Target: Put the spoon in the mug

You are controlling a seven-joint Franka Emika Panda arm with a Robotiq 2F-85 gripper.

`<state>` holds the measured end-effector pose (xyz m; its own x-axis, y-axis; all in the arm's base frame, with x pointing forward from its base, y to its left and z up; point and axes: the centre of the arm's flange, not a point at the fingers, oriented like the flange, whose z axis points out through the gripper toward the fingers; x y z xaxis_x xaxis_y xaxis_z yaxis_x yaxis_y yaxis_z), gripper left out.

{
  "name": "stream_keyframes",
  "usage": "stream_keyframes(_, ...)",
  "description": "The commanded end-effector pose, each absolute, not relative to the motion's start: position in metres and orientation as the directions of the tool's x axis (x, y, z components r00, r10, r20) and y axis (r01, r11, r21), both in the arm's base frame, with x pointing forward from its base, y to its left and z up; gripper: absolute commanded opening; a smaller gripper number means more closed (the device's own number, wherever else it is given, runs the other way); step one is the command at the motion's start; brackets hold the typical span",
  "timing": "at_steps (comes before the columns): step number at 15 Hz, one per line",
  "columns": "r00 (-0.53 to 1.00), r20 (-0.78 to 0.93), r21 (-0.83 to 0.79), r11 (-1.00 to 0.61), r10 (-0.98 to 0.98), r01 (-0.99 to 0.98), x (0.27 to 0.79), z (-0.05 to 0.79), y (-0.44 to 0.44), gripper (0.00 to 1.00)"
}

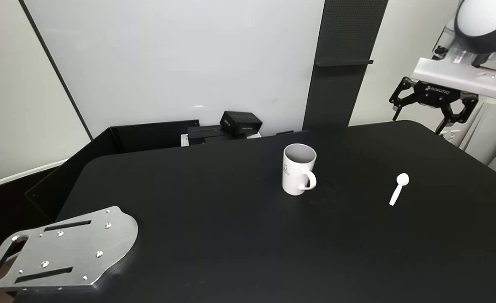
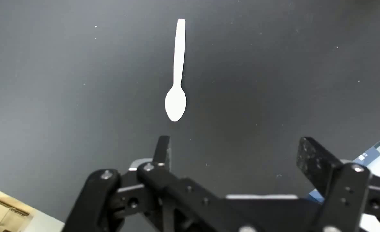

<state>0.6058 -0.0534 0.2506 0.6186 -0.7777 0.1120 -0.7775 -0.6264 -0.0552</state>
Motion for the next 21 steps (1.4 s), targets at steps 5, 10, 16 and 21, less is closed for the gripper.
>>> stream_keyframes(5, 0.584, 0.111, -0.056, -0.592, -0.804, -0.804, 0.604, 0.195, -0.043, 1.00)
stream_keyframes(10, 0.605, 0.115, -0.050, -0.613, -0.788, -0.789, 0.593, 0.169, -0.028, 1.00)
stream_keyframes(16, 0.576, 0.112, -0.044, -0.584, -0.810, -0.811, 0.589, 0.141, -0.030, 1.00)
stream_keyframes(21, 0.589, 0.097, -0.026, -0.593, -0.803, -0.805, 0.583, 0.130, -0.037, 1.00)
